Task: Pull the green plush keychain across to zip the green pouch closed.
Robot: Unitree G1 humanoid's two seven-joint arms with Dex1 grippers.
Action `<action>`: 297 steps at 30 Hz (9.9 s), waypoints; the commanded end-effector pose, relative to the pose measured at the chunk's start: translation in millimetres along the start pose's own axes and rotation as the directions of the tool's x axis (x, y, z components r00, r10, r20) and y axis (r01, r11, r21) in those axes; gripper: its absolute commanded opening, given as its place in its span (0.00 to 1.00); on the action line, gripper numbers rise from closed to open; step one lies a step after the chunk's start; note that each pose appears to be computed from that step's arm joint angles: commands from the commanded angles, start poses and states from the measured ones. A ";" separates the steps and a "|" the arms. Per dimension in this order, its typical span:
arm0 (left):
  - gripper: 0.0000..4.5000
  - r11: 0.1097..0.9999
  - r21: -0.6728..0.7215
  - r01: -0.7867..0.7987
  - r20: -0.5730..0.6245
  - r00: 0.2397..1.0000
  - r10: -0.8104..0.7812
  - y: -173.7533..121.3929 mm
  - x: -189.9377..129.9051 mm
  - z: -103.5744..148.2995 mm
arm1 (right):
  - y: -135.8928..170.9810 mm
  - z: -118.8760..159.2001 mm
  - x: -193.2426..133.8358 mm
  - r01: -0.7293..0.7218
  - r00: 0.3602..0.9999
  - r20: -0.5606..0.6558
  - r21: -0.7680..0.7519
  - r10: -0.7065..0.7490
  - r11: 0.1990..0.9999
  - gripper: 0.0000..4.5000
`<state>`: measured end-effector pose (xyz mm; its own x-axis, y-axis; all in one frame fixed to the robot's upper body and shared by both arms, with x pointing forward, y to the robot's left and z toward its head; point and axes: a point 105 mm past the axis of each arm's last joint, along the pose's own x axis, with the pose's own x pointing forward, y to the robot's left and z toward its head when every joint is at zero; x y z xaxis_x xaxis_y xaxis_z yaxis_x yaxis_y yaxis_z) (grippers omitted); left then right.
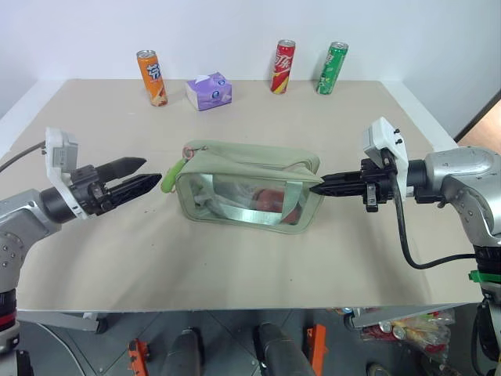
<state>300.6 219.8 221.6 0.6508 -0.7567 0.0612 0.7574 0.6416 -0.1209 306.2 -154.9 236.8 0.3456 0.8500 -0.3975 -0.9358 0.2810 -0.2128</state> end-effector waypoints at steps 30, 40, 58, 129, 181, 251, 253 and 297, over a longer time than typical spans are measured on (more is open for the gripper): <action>0.88 0.990 0.102 0.101 -0.127 0.988 -0.087 -5.4 13.0 -12.2 | 8.2 10.1 -1.5 -0.004 1.000 0.024 -0.036 0.005 0.999 0.01; 0.70 0.983 0.126 0.131 -0.134 0.984 -0.114 -7.4 24.8 -17.3 | 7.1 11.1 -2.2 0.001 1.000 0.027 -0.037 0.000 0.999 0.00; 0.01 0.979 0.192 0.063 -0.084 0.995 -0.048 7.4 11.4 10.9 | 5.0 11.2 -0.6 -0.005 1.000 0.023 -0.042 0.006 0.999 0.00; 0.01 0.747 0.558 0.361 -0.120 0.926 -0.358 -51.1 142.0 69.2 | 9.0 9.9 3.0 0.009 0.999 0.046 -0.022 -0.008 1.000 0.00; 0.99 0.901 0.312 0.303 -0.274 0.936 -0.220 -5.2 38.5 10.3 | 7.2 10.4 7.6 -0.012 0.999 0.052 -0.009 0.012 1.000 0.00; 0.00 0.871 0.259 0.417 -0.252 0.900 -0.356 -30.9 58.5 2.6 | 3.2 85.2 15.4 -0.088 0.990 0.072 -0.365 0.122 0.927 0.59; 0.00 0.864 0.262 0.430 -0.254 0.894 -0.369 -34.7 59.5 3.6 | 2.8 87.4 16.9 -0.103 0.988 0.066 -0.380 0.138 0.919 0.59; 0.00 0.847 0.266 0.459 -0.255 0.881 -0.398 -43.8 66.8 2.9 | -12.2 93.7 17.8 -0.180 0.970 0.107 -0.295 0.220 0.938 0.01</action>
<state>312.3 145.0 228.6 0.2750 -0.9490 -0.1542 0.9545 0.2503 0.1620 323.1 -96.0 296.1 0.1056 0.9202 -0.3768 -0.9385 -0.0330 -0.3436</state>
